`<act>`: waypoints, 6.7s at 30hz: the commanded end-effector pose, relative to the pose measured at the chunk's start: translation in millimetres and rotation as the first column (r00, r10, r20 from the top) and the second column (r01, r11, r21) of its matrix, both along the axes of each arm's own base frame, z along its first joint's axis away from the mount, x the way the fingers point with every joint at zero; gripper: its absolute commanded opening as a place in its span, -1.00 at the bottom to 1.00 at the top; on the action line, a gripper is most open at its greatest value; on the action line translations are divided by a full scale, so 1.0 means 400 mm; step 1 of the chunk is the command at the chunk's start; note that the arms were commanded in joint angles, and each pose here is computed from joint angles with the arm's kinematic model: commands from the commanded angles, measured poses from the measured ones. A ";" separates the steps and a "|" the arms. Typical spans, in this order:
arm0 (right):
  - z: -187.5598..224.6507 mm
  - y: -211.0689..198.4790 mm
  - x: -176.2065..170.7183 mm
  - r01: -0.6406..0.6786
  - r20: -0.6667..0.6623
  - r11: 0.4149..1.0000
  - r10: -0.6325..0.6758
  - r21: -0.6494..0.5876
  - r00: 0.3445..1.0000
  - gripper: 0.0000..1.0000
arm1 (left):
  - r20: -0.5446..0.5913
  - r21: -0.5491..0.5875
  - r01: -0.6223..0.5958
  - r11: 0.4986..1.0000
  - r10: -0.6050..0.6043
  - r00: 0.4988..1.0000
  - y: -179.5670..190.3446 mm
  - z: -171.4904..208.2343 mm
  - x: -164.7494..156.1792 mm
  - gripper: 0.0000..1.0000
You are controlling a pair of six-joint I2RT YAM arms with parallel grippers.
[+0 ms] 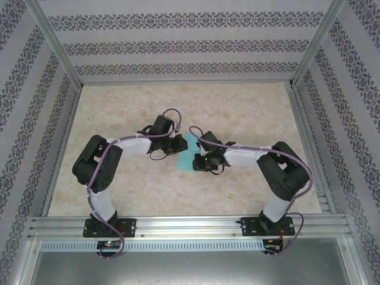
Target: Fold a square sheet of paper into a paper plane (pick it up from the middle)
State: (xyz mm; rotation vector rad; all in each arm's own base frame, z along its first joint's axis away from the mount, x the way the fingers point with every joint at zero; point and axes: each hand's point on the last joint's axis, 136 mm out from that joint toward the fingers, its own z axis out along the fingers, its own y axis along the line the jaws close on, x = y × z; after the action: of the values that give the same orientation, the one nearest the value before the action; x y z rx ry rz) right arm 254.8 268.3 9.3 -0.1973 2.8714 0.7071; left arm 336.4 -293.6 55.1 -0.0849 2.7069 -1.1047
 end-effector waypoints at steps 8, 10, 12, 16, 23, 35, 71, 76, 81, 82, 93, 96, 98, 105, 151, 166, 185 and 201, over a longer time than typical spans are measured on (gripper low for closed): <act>-0.084 -0.108 -0.080 0.005 -0.126 0.987 -0.026 -0.161 0.992 -0.81 | -0.042 0.065 0.005 0.998 -0.003 0.999 -0.004 -0.079 -0.007 -0.74; -0.074 -0.099 -0.076 -0.001 -0.119 0.990 -0.016 -0.141 0.993 -0.80 | -0.036 0.101 -0.003 0.995 0.006 0.999 0.007 -0.090 -0.001 -0.75; -0.063 -0.092 -0.071 -0.004 -0.109 0.992 -0.009 -0.126 0.994 -0.80 | -0.033 0.138 -0.014 0.990 0.018 0.999 0.022 -0.100 0.002 -0.75; -0.035 -0.076 -0.059 -0.014 -0.082 0.996 0.006 -0.092 0.997 -0.80 | -0.038 0.189 -0.025 0.982 0.033 0.999 0.041 -0.122 0.001 -0.76; 0.073 -0.007 -0.001 -0.009 0.019 0.999 0.008 0.038 1.000 -0.80 | -0.076 0.198 -0.004 0.980 0.020 0.997 0.045 -0.149 -0.027 -0.77; 0.100 0.096 0.074 -0.011 0.070 0.993 0.003 0.117 0.998 -0.79 | -0.116 0.195 -0.010 0.981 0.033 0.993 0.042 -0.170 -0.050 -0.78; -0.006 0.065 0.123 0.140 0.048 0.988 -0.144 0.066 0.988 -1.00 | -0.162 0.217 -0.057 0.974 0.094 0.982 0.062 -0.193 -0.068 -0.85; -0.037 0.033 0.075 0.107 0.005 0.994 -0.107 0.019 0.994 -1.00 | -0.161 0.252 -0.067 0.965 0.110 0.981 0.077 -0.199 -0.069 -0.85; -0.053 0.010 0.009 0.041 -0.048 0.999 -0.041 0.006 0.998 -1.00 | -0.161 0.305 -0.079 0.949 0.133 0.978 0.102 -0.212 -0.071 -0.85; -0.055 0.005 -0.004 0.028 -0.057 1.000 -0.028 0.003 0.998 -1.00 | -0.162 0.313 -0.081 0.946 0.137 0.977 0.106 -0.214 -0.072 -0.85; -0.052 -0.033 -0.064 -0.038 -0.101 0.999 0.034 -0.037 0.994 -0.99 | -0.167 0.331 -0.082 0.940 0.143 0.976 0.111 -0.221 -0.072 -0.85; -0.052 -0.039 -0.068 -0.049 -0.105 0.998 0.044 -0.047 0.994 -0.99 | -0.168 0.331 -0.083 0.940 0.145 0.975 0.112 -0.222 -0.072 -0.85; -0.049 -0.041 -0.071 -0.058 -0.107 0.997 0.053 -0.050 0.993 -0.99 | -0.172 0.333 -0.082 0.940 0.145 0.974 0.112 -0.224 -0.074 -0.85; -0.043 -0.062 -0.083 -0.061 -0.113 0.996 0.053 -0.072 0.992 -0.99 | -0.170 0.332 -0.081 0.940 0.144 0.975 0.112 -0.222 -0.073 -0.85; 0.171 -0.060 0.179 0.268 0.121 0.940 -0.297 0.209 0.947 -0.22 | 0.078 0.037 -0.046 0.998 0.043 0.996 -0.004 0.072 0.017 -0.30; 0.071 -0.004 0.186 0.198 0.027 0.954 -0.209 0.224 0.977 -0.26 | 0.053 0.015 -0.062 0.998 0.061 0.997 0.022 0.032 -0.029 -0.11; 0.031 -0.035 0.204 0.247 0.023 0.933 -0.262 0.261 0.965 -0.82 | 0.001 -0.080 -0.006 0.997 0.006 1.000 -0.024 -0.001 -0.042 -0.11; 0.038 -0.041 0.199 0.257 0.022 0.932 -0.271 0.257 0.962 -0.78 | -0.003 -0.094 0.047 0.994 -0.047 0.999 -0.056 -0.032 -0.027 -0.28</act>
State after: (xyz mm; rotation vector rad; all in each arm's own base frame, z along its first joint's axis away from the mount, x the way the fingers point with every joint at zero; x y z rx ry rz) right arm 332.2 254.2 21.6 0.1826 2.6663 0.9725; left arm 315.1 -304.4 34.0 -0.1120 2.7315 -1.1942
